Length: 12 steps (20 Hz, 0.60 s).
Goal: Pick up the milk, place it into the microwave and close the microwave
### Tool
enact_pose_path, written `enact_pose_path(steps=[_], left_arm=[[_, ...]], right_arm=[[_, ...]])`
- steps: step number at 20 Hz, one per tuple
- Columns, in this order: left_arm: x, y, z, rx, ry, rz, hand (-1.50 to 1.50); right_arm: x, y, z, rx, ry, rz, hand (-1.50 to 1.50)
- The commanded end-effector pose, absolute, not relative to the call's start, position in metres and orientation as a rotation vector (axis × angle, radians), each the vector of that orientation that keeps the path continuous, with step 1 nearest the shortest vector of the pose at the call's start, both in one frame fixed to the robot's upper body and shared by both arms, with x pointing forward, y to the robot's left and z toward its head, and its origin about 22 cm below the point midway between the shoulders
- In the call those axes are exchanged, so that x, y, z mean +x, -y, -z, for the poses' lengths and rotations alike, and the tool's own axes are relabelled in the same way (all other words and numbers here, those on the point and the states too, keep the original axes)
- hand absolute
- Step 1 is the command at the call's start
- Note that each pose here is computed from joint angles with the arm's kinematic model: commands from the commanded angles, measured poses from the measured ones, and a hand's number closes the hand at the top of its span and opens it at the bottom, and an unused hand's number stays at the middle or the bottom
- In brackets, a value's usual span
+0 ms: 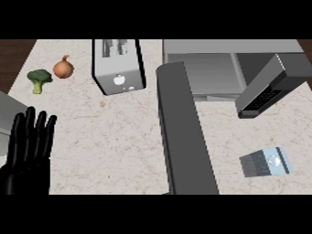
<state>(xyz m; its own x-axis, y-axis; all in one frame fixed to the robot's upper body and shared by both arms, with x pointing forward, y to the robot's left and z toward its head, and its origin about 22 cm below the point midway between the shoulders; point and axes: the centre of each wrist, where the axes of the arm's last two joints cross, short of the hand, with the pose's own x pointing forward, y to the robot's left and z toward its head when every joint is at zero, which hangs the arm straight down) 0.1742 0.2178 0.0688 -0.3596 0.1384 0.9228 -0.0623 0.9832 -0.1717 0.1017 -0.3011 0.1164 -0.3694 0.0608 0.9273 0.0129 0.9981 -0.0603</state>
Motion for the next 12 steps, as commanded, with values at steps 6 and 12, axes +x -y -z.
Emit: enact_pose_path(steps=[6,12], left_arm=[[0.131,-0.183,-0.061,-0.098,1.93,-0.244,-1.5],[0.125,-0.21,-0.031,-0.094,1.907,-0.233,-1.5]], right_arm=[[0.072,0.295,-0.077,-0.076,1.9,0.004,-1.5],[0.088,0.317,-0.036,-0.041,1.846,0.019,-1.5]])
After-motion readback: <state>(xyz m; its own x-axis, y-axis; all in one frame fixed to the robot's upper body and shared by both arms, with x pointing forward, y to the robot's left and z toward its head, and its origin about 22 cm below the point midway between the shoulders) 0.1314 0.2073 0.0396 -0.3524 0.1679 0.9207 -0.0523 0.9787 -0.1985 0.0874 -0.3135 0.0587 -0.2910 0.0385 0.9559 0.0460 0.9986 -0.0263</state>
